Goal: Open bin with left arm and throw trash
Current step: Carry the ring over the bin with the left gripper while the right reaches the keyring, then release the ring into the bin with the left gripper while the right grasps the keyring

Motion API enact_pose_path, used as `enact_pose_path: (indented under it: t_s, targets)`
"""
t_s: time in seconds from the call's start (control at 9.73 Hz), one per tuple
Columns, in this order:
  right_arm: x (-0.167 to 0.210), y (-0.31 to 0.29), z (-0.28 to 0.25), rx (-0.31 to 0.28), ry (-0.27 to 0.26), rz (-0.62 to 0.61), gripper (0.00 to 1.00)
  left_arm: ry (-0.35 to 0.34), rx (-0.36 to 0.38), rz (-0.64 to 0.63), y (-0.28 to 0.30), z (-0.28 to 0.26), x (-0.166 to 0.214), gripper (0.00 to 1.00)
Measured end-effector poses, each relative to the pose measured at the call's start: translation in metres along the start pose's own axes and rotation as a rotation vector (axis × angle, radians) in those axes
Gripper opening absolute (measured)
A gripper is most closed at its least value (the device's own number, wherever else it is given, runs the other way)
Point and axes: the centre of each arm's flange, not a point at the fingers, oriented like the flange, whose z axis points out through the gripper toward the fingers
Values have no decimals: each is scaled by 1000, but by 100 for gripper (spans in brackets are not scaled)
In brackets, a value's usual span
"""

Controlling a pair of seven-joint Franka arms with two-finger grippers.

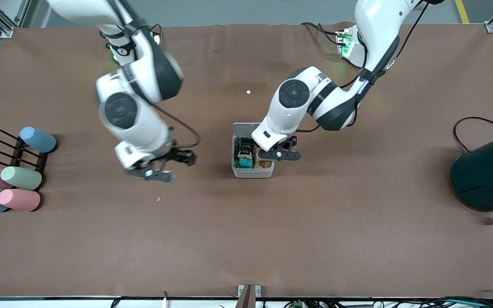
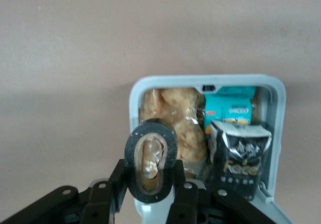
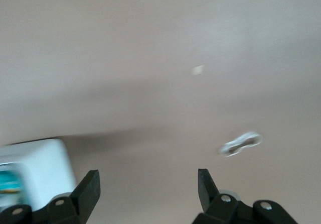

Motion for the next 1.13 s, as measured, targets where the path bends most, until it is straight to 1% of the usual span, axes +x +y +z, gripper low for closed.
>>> enact_pose_path:
  t_s: [0.1,0.21,0.31,0.51,0.62,0.72,0.82,0.92,1.03,1.13]
  targets:
    - [16,56,13,-3,-34,-23,89,-11,11,-5,4,2,-6,40]
    - [26,101,28,3,-62,-39,90,-23,24,-7,4,5,-8,37]
    - [29,128,47,9,-68,-77,90,-38,39,-14,2,9,-10,36]
    - [17,149,99,14,-55,-157,93,-56,54,-31,0,15,-13,37]
    - [4,152,128,18,-32,-160,96,-62,57,-33,1,19,-14,48]
    - [-13,155,153,46,-21,-109,99,-66,59,-34,3,22,-16,64]
    - [-29,160,171,65,-32,-13,99,-68,61,-37,6,24,-20,78]
    - [-38,162,177,66,-45,116,100,-68,61,-39,8,24,-21,91]
    - [-42,160,176,64,-51,252,100,-72,67,-42,7,23,-20,100]
    - [-45,154,174,61,-57,371,100,-79,80,-50,3,19,-16,100]
